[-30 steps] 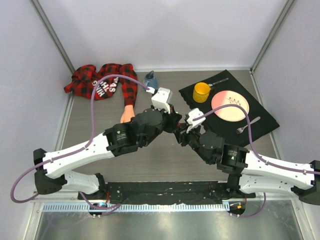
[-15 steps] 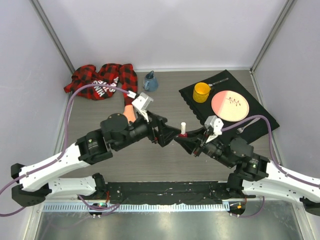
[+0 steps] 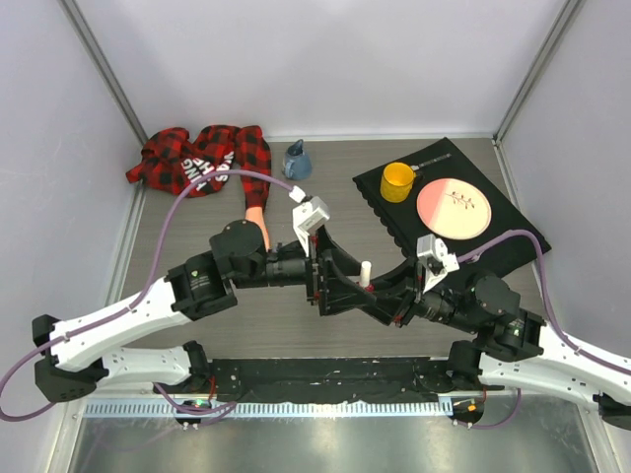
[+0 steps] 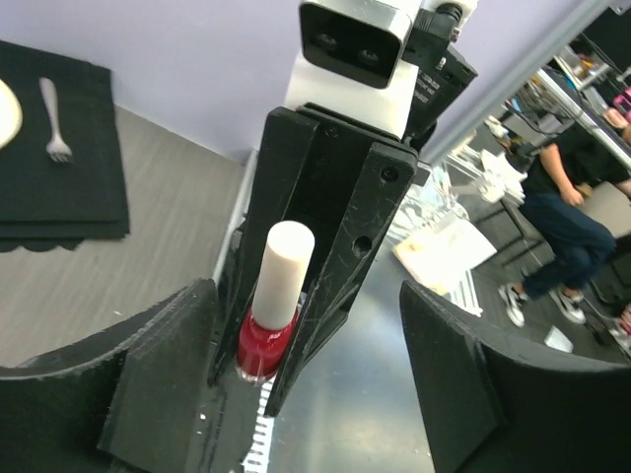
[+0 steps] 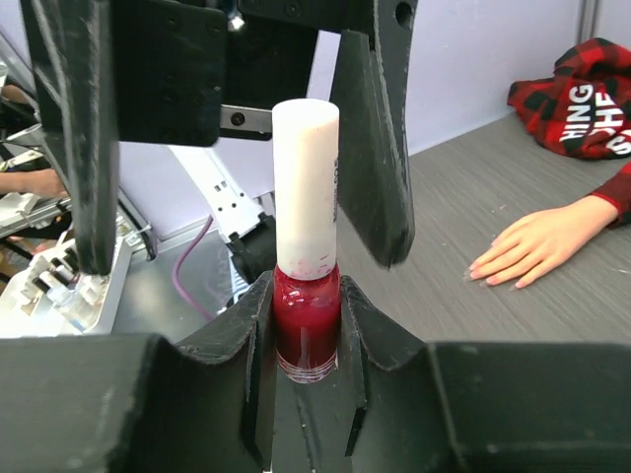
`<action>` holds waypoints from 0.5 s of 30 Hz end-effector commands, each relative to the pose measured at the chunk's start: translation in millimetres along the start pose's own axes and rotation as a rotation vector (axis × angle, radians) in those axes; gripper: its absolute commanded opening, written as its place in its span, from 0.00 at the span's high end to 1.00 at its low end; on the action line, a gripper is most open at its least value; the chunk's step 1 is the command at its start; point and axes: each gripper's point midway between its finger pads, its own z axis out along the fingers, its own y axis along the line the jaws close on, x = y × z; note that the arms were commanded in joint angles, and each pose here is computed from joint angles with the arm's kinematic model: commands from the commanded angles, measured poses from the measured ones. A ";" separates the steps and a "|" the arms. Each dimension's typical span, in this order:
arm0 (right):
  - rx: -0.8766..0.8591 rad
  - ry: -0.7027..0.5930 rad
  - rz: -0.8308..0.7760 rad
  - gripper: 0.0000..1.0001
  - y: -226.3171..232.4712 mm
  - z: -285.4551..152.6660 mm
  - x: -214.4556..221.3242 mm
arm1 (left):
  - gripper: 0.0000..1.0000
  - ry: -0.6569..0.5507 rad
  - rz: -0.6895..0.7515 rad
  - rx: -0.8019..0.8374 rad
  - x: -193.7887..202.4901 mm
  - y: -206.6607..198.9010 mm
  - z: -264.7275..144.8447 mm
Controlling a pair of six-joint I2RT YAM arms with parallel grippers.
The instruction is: Paint the nails
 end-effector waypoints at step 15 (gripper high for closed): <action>0.595 -0.038 -0.096 0.99 -100.4 10.9 -25.9 | 1.00 -0.139 0.130 -0.505 -47.9 75.5 -2.9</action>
